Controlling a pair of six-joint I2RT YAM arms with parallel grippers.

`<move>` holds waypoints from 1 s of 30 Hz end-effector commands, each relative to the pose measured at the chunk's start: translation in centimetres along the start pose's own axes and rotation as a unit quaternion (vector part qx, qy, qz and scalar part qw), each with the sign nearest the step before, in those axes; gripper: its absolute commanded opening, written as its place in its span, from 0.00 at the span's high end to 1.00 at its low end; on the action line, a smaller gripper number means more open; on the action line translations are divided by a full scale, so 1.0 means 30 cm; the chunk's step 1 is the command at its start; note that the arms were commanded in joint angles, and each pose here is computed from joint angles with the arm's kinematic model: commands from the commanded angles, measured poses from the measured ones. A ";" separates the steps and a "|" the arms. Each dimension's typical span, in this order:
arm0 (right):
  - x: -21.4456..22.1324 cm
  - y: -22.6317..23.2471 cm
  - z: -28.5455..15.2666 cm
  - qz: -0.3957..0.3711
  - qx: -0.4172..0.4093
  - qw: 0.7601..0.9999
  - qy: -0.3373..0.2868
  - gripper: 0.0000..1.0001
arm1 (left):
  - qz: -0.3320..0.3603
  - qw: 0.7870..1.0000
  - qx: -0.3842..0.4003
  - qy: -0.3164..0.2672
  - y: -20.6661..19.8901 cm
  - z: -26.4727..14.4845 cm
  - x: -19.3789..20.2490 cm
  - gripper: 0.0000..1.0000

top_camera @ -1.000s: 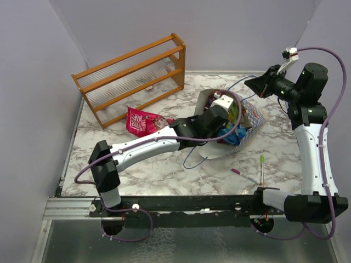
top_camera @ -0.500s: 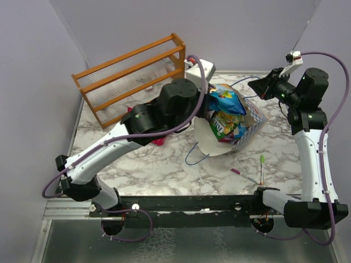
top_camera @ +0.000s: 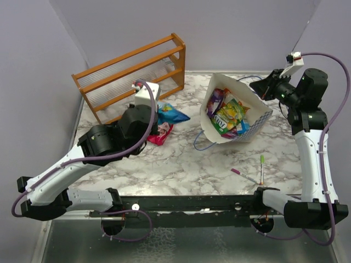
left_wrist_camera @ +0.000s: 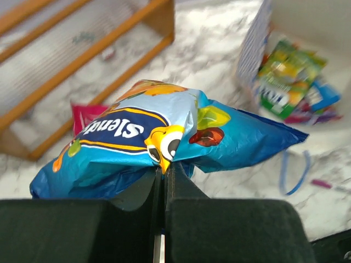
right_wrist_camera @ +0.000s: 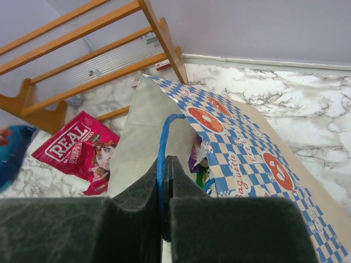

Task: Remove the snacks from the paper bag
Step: Place the snack at the center of the board.

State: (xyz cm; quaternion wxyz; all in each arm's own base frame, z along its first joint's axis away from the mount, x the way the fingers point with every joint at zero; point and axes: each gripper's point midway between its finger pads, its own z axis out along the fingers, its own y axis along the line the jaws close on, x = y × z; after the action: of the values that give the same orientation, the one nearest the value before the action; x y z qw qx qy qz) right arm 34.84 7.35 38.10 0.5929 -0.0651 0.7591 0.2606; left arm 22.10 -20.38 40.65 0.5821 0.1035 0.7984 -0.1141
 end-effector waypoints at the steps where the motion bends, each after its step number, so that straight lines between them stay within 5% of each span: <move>1: -0.039 0.005 -0.028 -0.004 0.013 1.000 -0.018 0.99 | -0.047 0.997 -0.053 0.038 0.084 0.007 0.200 1.00; 12: -0.073 0.042 -0.054 -0.013 0.001 1.000 -0.025 0.99 | -0.019 0.973 -0.126 0.191 0.187 0.127 0.676 1.00; 26: -0.056 0.043 -0.057 -0.013 -0.002 1.000 -0.021 0.99 | -0.051 0.950 -0.261 0.163 0.454 0.166 0.714 0.99; 30: -0.044 0.071 -0.058 -0.007 -0.025 1.000 -0.013 0.99 | -0.105 0.952 -0.192 0.212 0.360 0.188 0.849 0.50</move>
State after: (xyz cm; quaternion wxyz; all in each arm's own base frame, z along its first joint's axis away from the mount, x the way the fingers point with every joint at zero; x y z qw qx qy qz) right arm 34.09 7.39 39.37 0.6026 -0.0685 0.7520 0.2581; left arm 22.27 -8.64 14.88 0.3824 -0.0406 0.9193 0.0837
